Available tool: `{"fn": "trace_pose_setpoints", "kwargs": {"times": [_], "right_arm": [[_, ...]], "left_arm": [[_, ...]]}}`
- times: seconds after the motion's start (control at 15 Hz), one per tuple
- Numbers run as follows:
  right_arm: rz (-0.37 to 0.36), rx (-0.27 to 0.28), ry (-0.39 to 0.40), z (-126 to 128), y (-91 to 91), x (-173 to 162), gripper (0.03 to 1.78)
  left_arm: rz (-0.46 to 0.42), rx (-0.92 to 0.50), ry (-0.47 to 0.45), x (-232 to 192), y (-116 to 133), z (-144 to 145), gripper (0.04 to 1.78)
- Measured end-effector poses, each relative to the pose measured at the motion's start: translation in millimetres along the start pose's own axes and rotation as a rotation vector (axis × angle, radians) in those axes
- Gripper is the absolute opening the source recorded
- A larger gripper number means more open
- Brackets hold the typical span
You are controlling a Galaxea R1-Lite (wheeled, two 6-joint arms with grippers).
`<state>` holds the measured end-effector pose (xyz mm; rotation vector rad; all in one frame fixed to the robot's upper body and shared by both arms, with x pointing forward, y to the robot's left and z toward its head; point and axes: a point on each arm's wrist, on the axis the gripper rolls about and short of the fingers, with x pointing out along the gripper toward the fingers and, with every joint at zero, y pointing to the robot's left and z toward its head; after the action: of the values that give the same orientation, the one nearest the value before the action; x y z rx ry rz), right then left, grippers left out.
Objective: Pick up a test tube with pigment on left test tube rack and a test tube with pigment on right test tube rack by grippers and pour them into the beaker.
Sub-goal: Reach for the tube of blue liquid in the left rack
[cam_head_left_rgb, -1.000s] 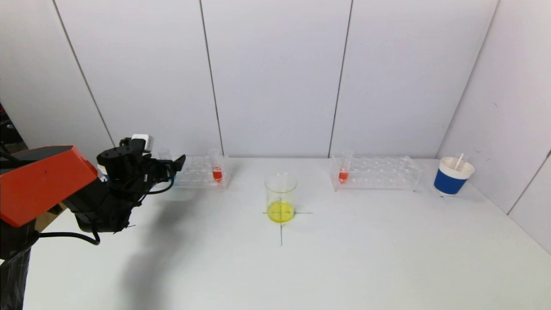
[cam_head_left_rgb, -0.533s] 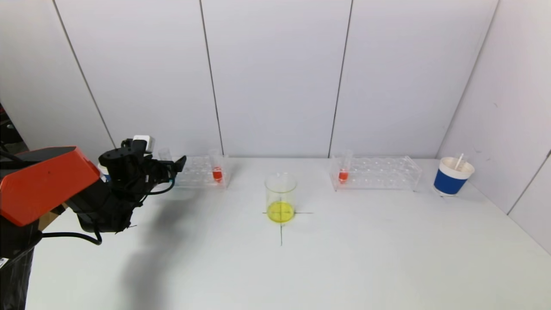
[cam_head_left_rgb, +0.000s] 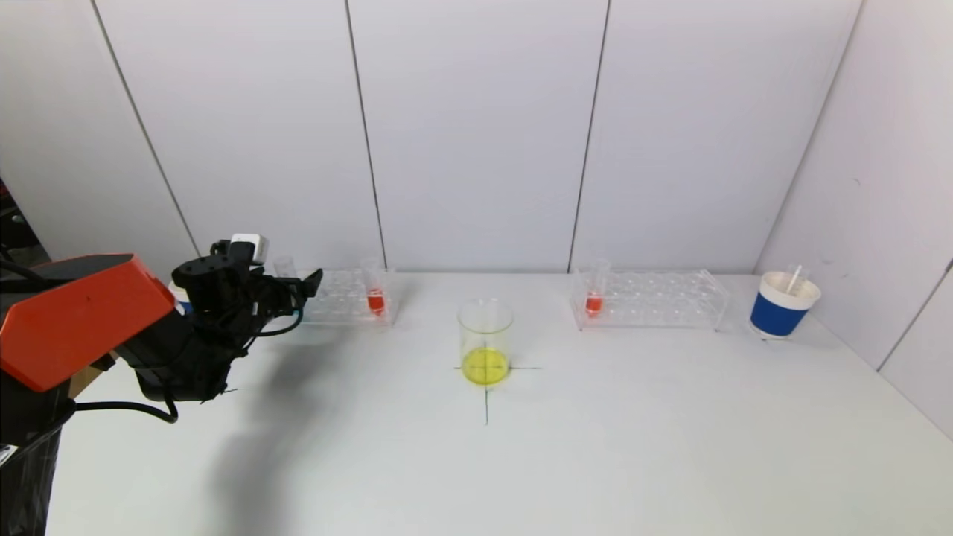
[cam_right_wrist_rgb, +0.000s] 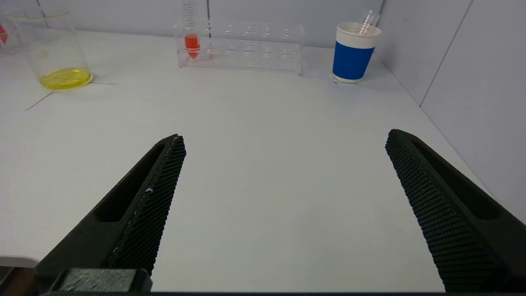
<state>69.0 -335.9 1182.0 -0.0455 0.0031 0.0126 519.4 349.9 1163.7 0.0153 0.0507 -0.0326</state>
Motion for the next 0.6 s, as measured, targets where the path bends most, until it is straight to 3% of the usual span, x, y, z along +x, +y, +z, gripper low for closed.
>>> {"fn": "trace_pose_setpoints", "kwargs": {"times": [0.2,0.33,0.6], "right_arm": [[0.000,0.000,0.000,0.0,0.0,0.0,1.77],[0.000,0.000,0.000,0.0,0.0,0.0,1.77],[0.000,0.000,0.000,0.0,0.0,0.0,1.77]], "left_arm": [[-0.001,0.000,0.002,0.2,-0.3,-0.7,1.76],[-0.005,0.001,0.002,0.3,-1.7,-0.8,1.66],[-0.009,0.002,0.002,0.3,-3.0,-0.8,1.14]]}}
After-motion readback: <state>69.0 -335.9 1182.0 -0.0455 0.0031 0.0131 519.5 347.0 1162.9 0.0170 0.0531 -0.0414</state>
